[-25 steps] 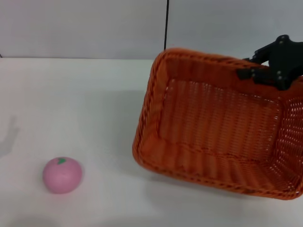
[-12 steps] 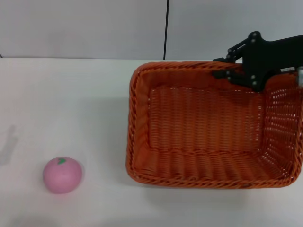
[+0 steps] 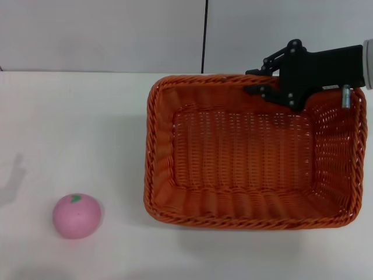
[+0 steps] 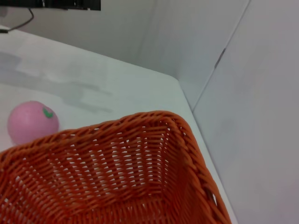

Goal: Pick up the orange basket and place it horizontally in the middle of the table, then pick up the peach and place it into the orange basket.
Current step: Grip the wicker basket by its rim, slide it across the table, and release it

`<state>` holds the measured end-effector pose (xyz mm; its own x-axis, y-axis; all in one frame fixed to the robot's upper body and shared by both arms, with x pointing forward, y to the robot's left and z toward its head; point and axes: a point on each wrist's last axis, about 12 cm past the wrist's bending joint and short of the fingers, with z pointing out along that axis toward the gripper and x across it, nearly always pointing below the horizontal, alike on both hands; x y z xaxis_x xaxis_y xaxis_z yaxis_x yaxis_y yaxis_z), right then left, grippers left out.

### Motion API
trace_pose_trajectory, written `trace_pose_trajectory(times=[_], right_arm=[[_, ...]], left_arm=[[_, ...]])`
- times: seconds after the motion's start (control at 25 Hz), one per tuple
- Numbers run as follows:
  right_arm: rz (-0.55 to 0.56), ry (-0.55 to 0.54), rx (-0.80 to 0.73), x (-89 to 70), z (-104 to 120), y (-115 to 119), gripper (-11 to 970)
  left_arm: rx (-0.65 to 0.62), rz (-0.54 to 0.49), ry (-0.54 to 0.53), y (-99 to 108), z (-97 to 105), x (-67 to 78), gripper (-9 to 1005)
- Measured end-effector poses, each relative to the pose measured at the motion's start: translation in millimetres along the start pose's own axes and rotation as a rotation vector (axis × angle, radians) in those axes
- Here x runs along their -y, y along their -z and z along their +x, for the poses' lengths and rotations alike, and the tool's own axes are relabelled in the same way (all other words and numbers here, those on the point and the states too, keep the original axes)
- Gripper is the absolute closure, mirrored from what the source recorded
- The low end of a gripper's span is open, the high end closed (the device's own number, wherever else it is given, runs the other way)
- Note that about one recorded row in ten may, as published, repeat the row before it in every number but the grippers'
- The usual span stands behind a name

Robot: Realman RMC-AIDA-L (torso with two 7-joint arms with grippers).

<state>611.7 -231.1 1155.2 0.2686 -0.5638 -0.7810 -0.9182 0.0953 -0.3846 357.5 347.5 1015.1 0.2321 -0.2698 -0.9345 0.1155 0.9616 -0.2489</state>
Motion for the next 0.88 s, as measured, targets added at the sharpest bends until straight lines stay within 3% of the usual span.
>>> trace_pose_trajectory(times=[0.32,0.44,0.6,0.76,0.88], right_arm=[[0.017,0.030,0.017,2.0,-3,-7,711],[0.038,0.033,0.035,2.7,-4,-7,485],[0.092,0.012,0.106,1.3,-6,0,447],[0.184,-0.051,0.218,-6.8,-2,16,437],[0.299,-0.142,0.355,-22.8,7,36,437]], left_arm=[[-0.004,0.011,0.003,-4,1,0.9,167],[-0.007,0.014,0.001,-5,2,0.9,167],[-0.017,0.024,0.000,-5,2,0.8,167],[-0.049,0.137,0.011,-4,-1,3.0,167],[-0.121,0.260,0.044,-4,-7,-5.5,166]])
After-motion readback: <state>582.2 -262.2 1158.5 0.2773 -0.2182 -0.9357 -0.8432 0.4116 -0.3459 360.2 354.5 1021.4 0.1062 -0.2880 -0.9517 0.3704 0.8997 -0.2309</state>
